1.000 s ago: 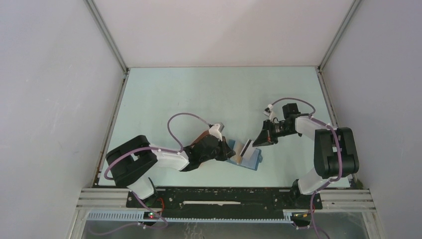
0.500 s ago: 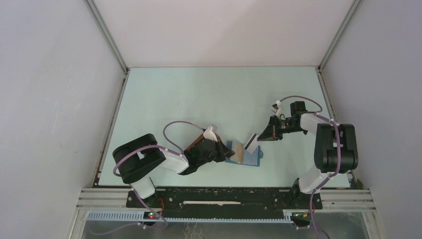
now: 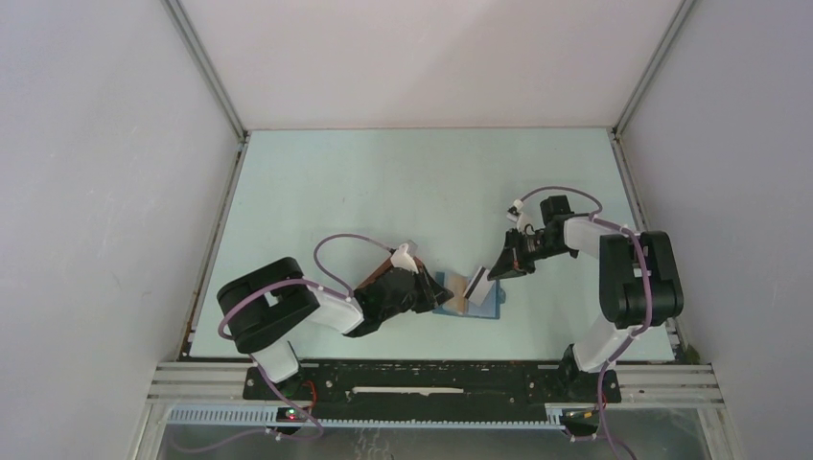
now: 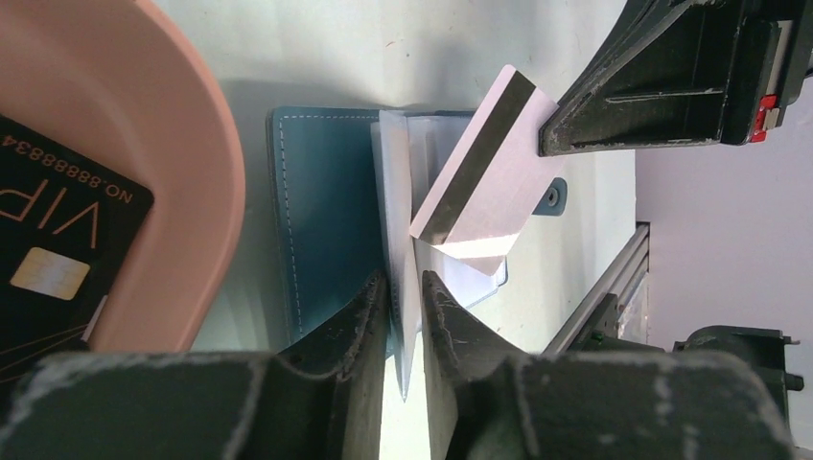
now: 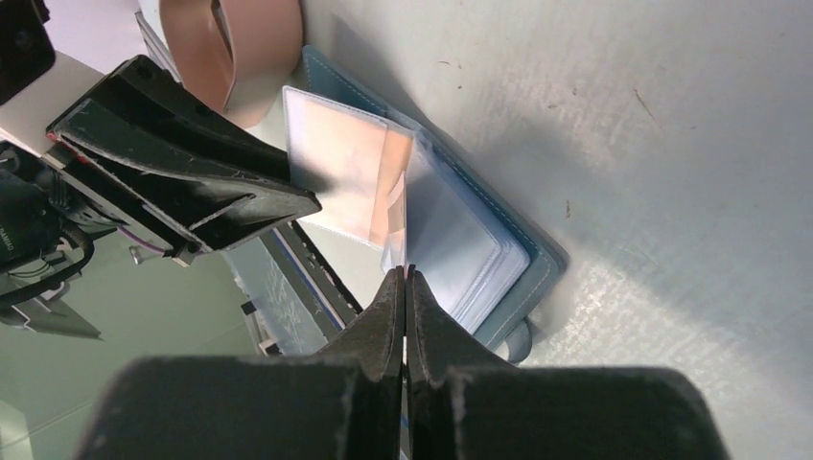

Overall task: Put the credit cards into the card holder
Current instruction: Insert the credit card into the card holder.

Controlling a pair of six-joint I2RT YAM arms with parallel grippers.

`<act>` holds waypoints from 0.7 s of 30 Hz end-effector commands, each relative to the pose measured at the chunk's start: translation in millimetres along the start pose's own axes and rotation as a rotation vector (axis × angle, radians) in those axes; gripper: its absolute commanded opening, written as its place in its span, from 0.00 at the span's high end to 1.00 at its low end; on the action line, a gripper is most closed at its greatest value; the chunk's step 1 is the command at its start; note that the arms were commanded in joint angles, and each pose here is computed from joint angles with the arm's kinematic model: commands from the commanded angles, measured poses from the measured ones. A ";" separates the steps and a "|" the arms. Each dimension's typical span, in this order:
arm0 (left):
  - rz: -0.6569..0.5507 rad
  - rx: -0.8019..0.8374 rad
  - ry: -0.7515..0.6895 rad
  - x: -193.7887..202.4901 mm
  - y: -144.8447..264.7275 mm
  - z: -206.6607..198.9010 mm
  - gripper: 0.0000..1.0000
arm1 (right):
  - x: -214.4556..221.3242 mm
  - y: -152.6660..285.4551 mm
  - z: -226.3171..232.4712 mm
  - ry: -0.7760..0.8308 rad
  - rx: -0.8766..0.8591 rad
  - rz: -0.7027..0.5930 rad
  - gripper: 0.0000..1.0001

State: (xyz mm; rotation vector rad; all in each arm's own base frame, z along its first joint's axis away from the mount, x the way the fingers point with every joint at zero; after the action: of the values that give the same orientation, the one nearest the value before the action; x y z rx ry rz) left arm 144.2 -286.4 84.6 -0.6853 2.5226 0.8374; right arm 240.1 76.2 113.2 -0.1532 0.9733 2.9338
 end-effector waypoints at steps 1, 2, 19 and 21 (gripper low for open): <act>-0.016 -0.022 -0.023 0.0 3.5 5.2 0.75 | -8.2 -2.7 4.0 0.002 0.033 -0.004 1.00; -0.013 -0.022 -0.025 0.3 3.5 5.3 0.74 | -8.2 -4.1 3.9 0.002 0.032 -0.001 1.00; 0.037 -0.136 -0.040 9.0 3.2 22.1 0.79 | -7.3 -18.1 0.6 -0.008 -0.014 0.068 1.00; 0.040 -0.141 -0.040 9.5 2.5 22.7 0.79 | -7.5 -19.3 1.4 0.000 -0.002 0.070 1.00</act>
State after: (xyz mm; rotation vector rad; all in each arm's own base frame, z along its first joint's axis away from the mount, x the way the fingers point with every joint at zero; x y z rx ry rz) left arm 141.0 -279.6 73.9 -0.6564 2.5071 0.9504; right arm 240.7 87.1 98.5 -0.0384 0.9866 2.9879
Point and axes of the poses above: each gripper's point midway between its finger pads, its own y axis back along the fingers, its own z axis along the line the jaws close on, x = y × z, the point moved 10 cm from there along y, back along the fingers, and after that the axes turned 4 degrees about -y, right-handed, at the moved point
